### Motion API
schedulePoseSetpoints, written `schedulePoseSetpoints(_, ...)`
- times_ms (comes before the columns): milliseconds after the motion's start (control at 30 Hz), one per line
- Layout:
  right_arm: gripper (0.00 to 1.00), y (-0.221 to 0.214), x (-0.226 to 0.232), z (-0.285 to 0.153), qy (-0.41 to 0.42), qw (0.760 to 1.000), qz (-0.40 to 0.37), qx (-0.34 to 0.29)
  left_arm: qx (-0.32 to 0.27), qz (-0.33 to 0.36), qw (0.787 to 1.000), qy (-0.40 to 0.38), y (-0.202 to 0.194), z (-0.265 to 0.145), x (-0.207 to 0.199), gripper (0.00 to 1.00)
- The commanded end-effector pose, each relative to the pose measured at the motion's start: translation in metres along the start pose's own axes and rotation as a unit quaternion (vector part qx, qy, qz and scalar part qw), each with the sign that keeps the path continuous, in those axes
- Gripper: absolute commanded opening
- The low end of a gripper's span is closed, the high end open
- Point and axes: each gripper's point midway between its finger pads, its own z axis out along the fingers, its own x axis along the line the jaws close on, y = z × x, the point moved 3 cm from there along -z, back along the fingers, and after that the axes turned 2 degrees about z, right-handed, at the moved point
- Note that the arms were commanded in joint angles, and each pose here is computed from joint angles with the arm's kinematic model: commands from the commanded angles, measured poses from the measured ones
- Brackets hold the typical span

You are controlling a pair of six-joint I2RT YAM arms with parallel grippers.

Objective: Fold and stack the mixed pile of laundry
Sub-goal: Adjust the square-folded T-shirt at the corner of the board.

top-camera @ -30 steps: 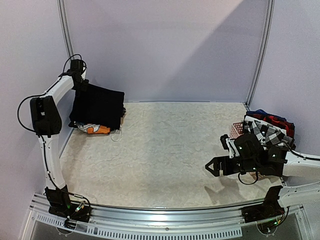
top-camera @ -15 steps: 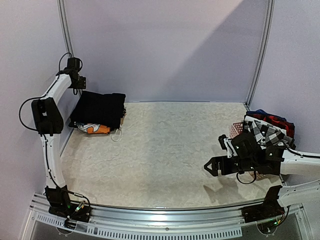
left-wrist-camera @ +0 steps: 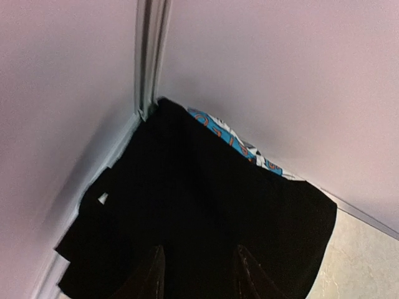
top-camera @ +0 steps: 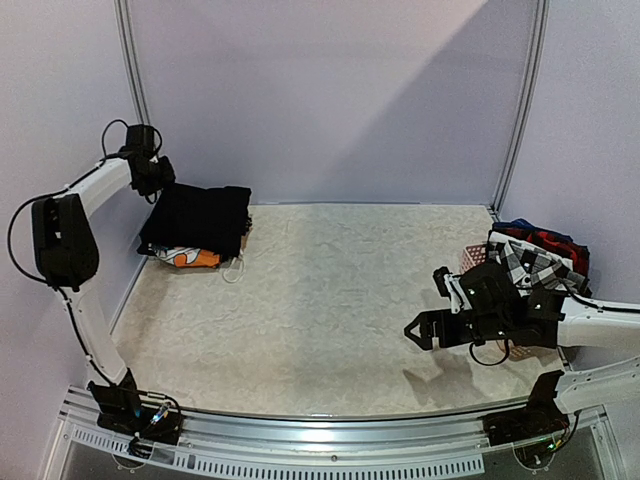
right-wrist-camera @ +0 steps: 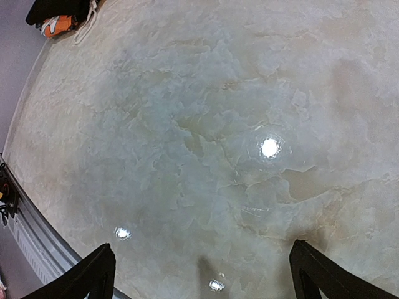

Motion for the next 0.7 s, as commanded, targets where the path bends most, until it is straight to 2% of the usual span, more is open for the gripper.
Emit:
schedulePoseSetpoints(0,0.98,0.006,0.009,-0.004,0.016,1.000,-0.008,-0.010,0.044,-0.025,0.997,-0.064,-0.037,0.038,-0.023,0.38)
schedulePoseSetpoints(333,0.98,0.003,0.007,0.002,0.007,1.000,-0.006,-0.002,0.086,-0.025,0.994,-0.066,-0.073,0.094,-0.022,0.34)
schedulePoseSetpoints(500,0.98,0.001,0.003,0.002,-0.004,1.000,-0.001,0.003,0.107,-0.028,0.993,-0.041,-0.088,0.123,-0.006,0.31)
schedulePoseSetpoints(667,0.98,-0.001,-0.001,0.003,-0.012,1.000,0.002,0.006,0.095,-0.038,0.995,-0.001,-0.084,0.133,0.018,0.30)
